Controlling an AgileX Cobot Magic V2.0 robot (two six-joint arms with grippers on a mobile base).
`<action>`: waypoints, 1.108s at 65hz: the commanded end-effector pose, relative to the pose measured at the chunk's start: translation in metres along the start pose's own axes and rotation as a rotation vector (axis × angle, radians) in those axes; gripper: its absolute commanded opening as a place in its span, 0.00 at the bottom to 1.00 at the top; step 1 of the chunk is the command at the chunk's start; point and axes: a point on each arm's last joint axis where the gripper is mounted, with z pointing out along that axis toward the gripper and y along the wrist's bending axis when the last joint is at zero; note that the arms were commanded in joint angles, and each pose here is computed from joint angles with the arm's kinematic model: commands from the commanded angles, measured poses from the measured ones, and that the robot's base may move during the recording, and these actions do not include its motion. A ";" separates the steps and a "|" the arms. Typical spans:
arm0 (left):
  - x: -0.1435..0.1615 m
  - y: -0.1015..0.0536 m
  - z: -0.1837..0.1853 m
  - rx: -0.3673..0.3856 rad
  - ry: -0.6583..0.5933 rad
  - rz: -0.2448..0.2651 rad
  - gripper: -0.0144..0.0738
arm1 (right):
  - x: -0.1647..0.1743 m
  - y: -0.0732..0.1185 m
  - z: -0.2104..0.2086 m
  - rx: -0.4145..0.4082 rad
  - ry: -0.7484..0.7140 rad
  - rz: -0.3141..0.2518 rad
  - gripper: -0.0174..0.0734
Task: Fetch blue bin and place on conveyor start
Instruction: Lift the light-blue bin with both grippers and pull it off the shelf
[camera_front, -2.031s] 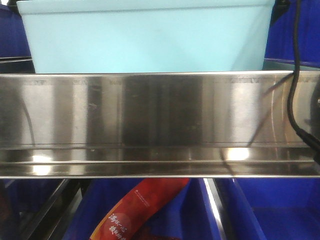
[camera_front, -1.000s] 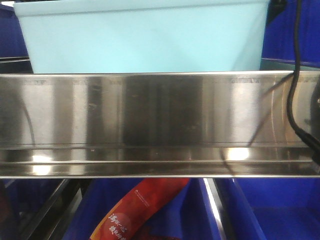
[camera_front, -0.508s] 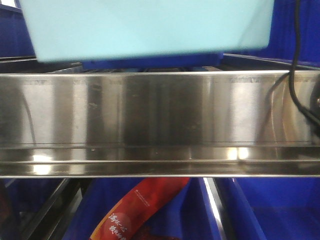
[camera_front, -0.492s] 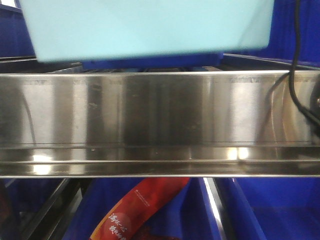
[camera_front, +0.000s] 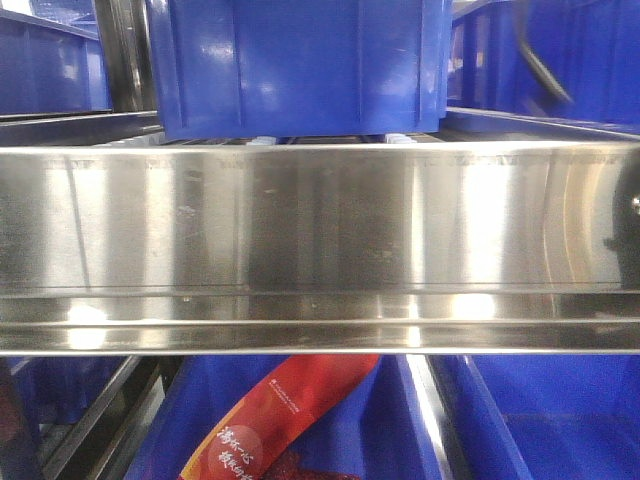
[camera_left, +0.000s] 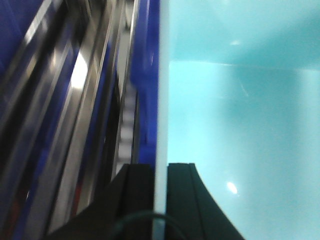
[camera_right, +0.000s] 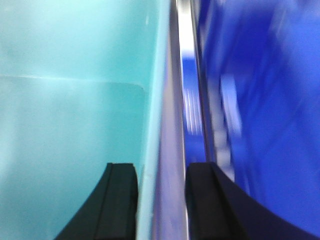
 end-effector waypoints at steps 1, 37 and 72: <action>-0.009 -0.007 -0.028 0.102 -0.070 -0.037 0.04 | -0.013 0.002 -0.025 -0.035 -0.116 0.040 0.02; -0.018 -0.002 -0.044 0.102 -0.135 -0.032 0.04 | -0.022 -0.005 -0.047 -0.021 -0.193 0.047 0.02; -0.015 -0.006 -0.031 0.091 -0.108 -0.004 0.04 | -0.021 -0.004 -0.047 -0.027 -0.189 0.050 0.02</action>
